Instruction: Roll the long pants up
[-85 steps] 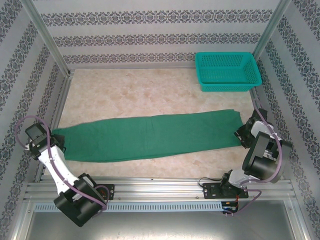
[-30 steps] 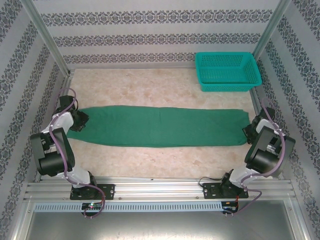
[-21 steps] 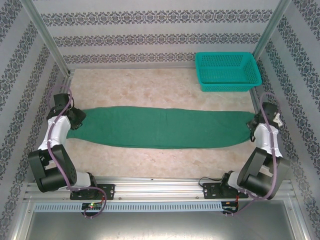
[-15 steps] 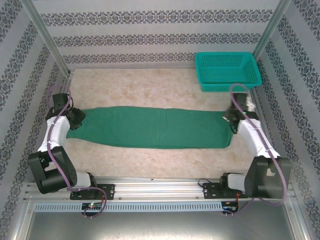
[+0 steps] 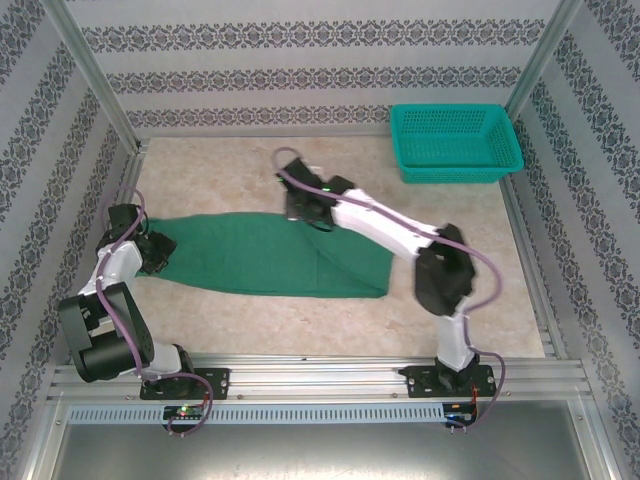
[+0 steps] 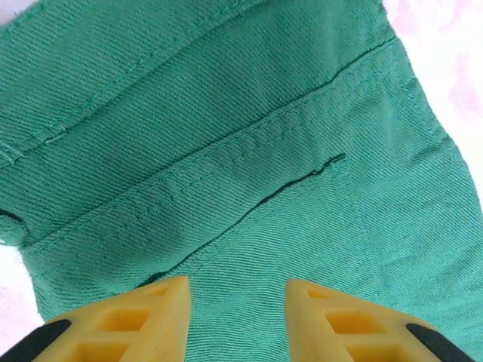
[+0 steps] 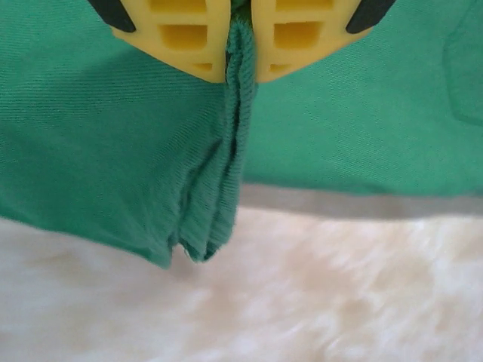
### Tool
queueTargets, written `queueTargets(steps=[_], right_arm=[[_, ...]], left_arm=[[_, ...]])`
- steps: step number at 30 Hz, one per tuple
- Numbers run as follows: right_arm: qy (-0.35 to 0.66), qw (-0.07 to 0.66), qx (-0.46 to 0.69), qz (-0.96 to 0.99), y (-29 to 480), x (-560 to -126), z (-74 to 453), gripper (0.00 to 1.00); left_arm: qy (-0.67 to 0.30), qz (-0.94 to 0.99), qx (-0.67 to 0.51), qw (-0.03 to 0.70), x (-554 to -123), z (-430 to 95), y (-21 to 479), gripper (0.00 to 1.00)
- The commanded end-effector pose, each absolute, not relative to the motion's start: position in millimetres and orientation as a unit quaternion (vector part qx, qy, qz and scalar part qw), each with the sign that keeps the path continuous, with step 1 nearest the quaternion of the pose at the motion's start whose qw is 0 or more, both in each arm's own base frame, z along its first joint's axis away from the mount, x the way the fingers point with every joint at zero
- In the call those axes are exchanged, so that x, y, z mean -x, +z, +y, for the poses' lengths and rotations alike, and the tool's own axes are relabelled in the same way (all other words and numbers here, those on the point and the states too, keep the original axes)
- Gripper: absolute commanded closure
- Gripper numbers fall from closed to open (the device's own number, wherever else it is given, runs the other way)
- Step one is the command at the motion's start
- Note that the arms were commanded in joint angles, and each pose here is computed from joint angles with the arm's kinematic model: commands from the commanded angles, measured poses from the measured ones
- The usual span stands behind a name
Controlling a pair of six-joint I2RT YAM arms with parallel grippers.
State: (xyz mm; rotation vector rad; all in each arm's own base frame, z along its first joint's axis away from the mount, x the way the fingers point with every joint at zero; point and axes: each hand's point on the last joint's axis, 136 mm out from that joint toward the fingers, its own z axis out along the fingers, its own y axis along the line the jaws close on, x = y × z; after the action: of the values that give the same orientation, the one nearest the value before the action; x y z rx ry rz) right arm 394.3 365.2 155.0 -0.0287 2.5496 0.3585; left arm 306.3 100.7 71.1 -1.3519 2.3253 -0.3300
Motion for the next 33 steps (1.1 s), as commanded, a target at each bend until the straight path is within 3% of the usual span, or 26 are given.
queueTargets(steps=[1, 5, 6, 8, 10, 11, 14, 23, 33], right_arm=[[0.145, 0.246, 0.083, 0.955, 146.4, -373.3, 431.7, 1.00], [0.198, 0.223, 0.122, 0.947, 142.1, -359.1, 497.7, 1.00], [0.216, 0.216, 0.130, 0.943, 141.8, -355.6, 508.4, 0.88], [0.246, 0.202, 0.133, 0.939, 145.1, -347.5, 519.4, 0.49], [0.250, 0.205, 0.129, 0.938, 158.4, -344.3, 511.2, 0.34], [0.238, 0.213, 0.127, 0.939, 162.0, -343.1, 499.1, 0.21], [0.231, 0.232, 0.107, 0.939, 172.8, -343.9, 457.9, 0.12], [0.197, 0.205, -0.015, 0.959, 129.0, -350.5, 325.9, 0.12], [0.193, 0.207, -0.052, 0.958, 114.9, -344.3, 289.1, 0.13]], left_arm=[[-0.133, 0.841, 0.471, 0.230, -315.3, 104.9, 69.9, 0.62], [-0.155, 0.840, 0.468, 0.228, -321.4, 100.3, 62.6, 0.62], [-0.164, 0.840, 0.466, 0.225, -323.9, 98.2, 59.9, 0.62], [-0.188, 0.839, 0.459, 0.223, -330.7, 91.7, 57.8, 0.62], [-0.213, 0.838, 0.448, 0.227, -339.4, 85.9, 60.6, 0.61], [-0.225, 0.838, 0.439, 0.234, -345.3, 82.2, 64.9, 0.59], [-0.262, 0.845, 0.390, 0.256, -364.3, 60.1, 83.4, 0.53], [-0.318, 0.894, 0.220, 0.227, -408.7, -28.9, 82.3, 0.44], [-0.289, 0.928, 0.176, 0.156, -410.8, -54.8, 33.3, 0.43]])
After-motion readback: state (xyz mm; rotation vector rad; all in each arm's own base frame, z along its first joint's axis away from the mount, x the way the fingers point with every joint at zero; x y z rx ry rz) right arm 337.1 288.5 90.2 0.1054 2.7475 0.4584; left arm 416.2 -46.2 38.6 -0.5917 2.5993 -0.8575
